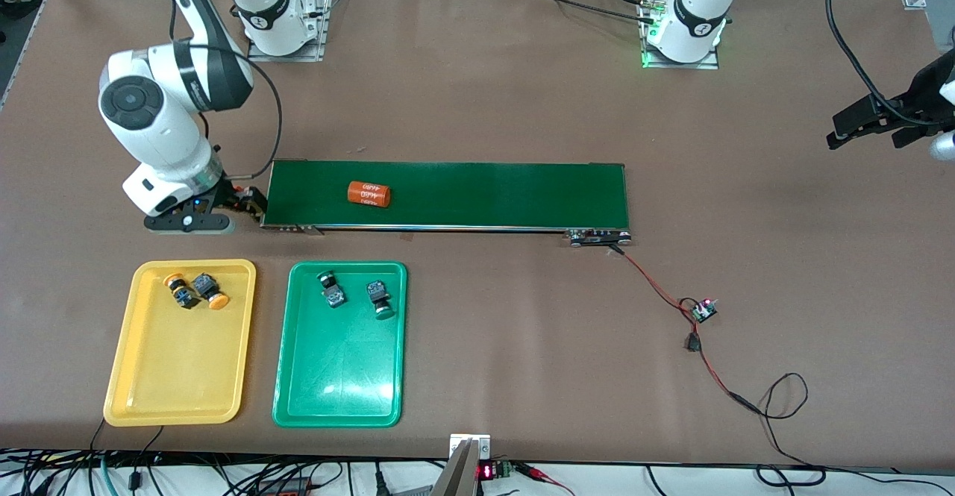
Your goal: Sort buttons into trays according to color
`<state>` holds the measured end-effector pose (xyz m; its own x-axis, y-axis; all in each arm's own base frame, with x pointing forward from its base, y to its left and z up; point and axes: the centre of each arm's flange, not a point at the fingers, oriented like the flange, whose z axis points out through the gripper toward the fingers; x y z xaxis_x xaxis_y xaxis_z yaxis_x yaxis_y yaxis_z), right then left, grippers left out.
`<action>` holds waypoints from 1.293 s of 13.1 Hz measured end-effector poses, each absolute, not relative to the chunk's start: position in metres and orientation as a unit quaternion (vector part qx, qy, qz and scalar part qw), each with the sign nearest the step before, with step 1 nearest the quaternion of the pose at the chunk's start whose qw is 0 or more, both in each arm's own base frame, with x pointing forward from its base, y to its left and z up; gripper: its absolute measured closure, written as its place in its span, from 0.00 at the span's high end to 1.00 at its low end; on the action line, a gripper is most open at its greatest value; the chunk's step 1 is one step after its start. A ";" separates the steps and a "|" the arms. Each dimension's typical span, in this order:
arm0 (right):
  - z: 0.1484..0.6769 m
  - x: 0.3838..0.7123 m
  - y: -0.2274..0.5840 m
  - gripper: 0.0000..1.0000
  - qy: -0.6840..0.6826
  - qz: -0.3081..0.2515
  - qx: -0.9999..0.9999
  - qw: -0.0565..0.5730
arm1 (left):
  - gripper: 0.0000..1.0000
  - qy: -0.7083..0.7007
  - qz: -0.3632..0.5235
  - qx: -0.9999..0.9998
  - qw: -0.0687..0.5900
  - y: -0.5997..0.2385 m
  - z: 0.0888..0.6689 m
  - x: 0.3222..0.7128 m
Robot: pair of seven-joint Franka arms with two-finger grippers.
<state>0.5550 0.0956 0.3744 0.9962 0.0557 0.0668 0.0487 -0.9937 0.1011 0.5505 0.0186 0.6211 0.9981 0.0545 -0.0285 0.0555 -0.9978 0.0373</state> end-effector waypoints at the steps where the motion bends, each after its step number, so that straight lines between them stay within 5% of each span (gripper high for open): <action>1: 0.388 0.549 0.097 1.00 0.026 0.028 0.998 0.044 | 1.00 0.027 -0.016 0.999 0.019 0.018 0.623 0.549; 11: 0.563 0.524 0.070 1.00 0.040 -0.017 0.999 0.016 | 1.00 0.132 -0.047 0.989 0.053 0.120 0.687 0.477; 17: 0.605 0.521 0.053 1.00 0.047 -0.021 0.999 0.001 | 1.00 0.104 -0.046 0.992 0.058 0.099 0.643 0.532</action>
<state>0.5206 0.0532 0.6054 0.9946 0.0943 -0.0425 0.0944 -0.9955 -0.0010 0.5317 0.0990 0.6430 0.9740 0.2013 -0.1039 0.2121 -0.9715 0.1055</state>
